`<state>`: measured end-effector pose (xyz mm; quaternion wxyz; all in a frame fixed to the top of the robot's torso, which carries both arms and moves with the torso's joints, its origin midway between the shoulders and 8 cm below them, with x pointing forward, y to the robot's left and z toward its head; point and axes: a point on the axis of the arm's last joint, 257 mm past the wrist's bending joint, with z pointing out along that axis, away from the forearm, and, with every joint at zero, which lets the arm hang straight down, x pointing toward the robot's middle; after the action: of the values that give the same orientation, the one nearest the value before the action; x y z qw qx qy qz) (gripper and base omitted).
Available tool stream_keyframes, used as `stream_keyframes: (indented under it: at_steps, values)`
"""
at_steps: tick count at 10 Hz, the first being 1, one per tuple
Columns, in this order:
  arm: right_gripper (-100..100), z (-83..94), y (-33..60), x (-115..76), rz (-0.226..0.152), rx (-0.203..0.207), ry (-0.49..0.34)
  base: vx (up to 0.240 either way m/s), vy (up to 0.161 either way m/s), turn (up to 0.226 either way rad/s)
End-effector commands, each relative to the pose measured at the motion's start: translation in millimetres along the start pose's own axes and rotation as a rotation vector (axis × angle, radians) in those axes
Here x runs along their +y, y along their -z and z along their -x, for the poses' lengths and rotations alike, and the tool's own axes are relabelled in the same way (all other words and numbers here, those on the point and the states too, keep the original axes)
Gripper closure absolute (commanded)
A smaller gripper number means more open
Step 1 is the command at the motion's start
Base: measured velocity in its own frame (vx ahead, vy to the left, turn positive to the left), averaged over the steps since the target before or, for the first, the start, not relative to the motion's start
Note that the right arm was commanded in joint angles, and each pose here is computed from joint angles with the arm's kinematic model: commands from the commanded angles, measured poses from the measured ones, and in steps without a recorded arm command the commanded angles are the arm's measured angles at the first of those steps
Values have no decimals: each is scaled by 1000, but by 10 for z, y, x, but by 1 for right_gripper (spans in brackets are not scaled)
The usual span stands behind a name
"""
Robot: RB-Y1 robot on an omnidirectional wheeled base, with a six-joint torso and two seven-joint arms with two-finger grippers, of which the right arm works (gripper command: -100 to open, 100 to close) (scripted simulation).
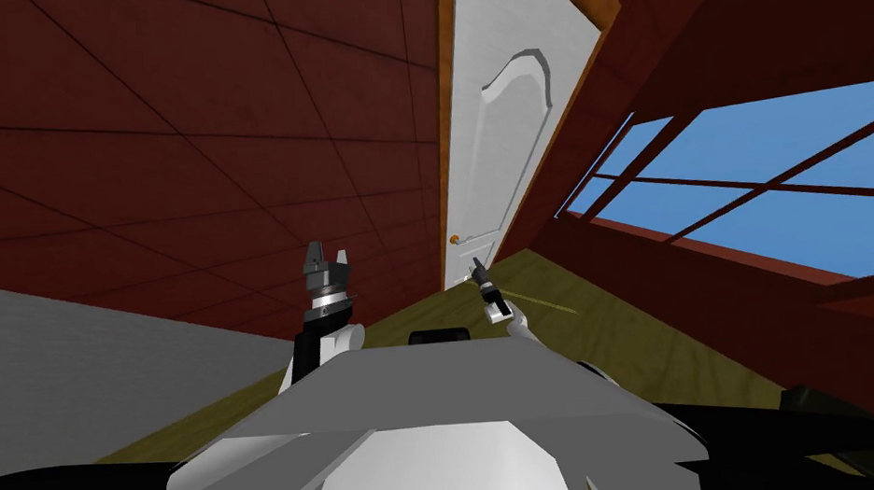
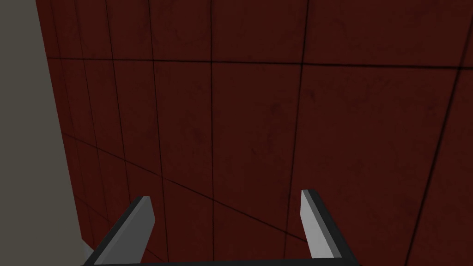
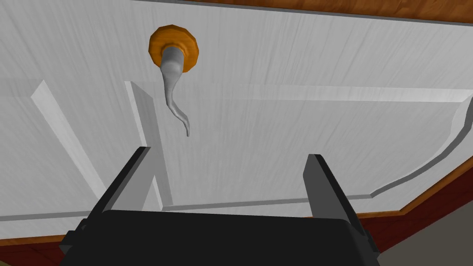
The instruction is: Pull the door open
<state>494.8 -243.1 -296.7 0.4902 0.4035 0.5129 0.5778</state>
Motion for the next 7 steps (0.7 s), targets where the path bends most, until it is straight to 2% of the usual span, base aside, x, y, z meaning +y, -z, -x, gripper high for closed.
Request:
stream_keyframes:
  at_steps: [1,7]
  values:
    - [-100,45,5,-73,-16,3,3,69,-85,142]
    - [-100,242,30,-323,-72,5,16,57,-78,126]
